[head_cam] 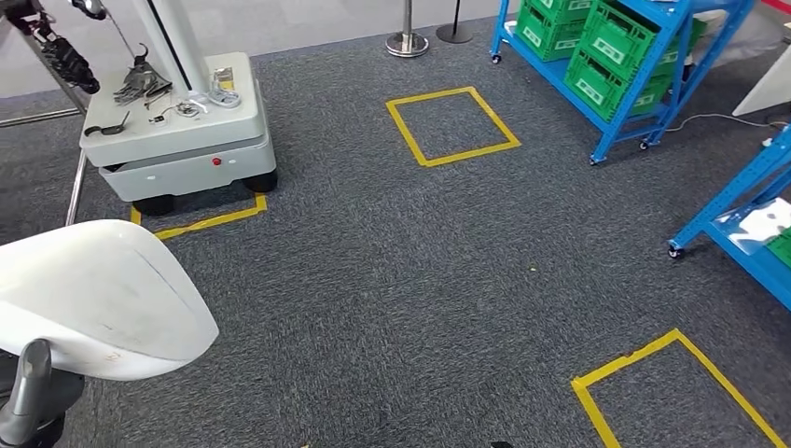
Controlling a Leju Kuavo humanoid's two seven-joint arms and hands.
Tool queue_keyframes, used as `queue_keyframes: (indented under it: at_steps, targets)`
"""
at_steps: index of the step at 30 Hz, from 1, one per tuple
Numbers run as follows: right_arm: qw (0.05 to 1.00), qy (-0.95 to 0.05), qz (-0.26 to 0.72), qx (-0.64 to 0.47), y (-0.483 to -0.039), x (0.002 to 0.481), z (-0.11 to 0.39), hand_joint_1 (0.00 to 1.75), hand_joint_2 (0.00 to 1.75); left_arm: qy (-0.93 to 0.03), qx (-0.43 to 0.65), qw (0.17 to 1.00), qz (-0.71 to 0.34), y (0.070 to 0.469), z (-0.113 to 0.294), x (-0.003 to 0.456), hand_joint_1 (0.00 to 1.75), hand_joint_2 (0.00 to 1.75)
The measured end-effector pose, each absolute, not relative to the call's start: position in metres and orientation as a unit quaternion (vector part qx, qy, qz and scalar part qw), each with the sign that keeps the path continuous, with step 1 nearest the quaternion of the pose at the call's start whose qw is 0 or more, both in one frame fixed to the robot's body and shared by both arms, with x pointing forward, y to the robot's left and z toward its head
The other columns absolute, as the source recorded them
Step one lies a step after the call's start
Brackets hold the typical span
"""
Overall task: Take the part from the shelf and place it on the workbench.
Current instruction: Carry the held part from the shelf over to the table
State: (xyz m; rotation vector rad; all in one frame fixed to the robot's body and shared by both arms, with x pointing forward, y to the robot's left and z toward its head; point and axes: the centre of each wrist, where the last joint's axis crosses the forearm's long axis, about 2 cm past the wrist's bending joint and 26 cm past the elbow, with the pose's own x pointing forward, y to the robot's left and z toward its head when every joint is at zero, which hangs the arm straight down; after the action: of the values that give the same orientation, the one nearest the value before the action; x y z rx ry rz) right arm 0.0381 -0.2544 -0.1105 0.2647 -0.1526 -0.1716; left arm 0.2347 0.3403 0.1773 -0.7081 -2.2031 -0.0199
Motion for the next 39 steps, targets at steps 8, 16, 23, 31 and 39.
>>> queue_keyframes:
  at_steps: [8,16,23,31,39]
  targets:
    - [0.985,-0.074,-0.08,0.131,-0.254,0.034,-0.111,0.0,0.0,-0.871,-0.282,0.401,-0.008,0.34,0.177,0.234,1.75,1.75]
    - [0.985,-0.078,-0.076,0.131,-0.253,0.035,-0.111,0.0,0.0,-0.874,-0.279,0.399,-0.007,0.342,0.177,0.231,1.75,1.75]
    - [0.986,-0.077,-0.068,0.131,-0.253,0.036,-0.111,0.0,0.0,-0.883,-0.26,0.391,-0.008,0.359,0.185,0.239,1.75,1.75]
    - [0.985,-0.085,-0.07,0.133,-0.251,0.039,-0.11,0.0,0.0,-0.89,-0.247,0.382,-0.008,0.368,0.19,0.243,1.75,1.75]
    - [0.985,-0.081,-0.072,0.133,-0.25,0.036,-0.11,0.0,0.0,-0.894,-0.237,0.379,0.0,0.371,0.191,0.241,1.75,1.75]
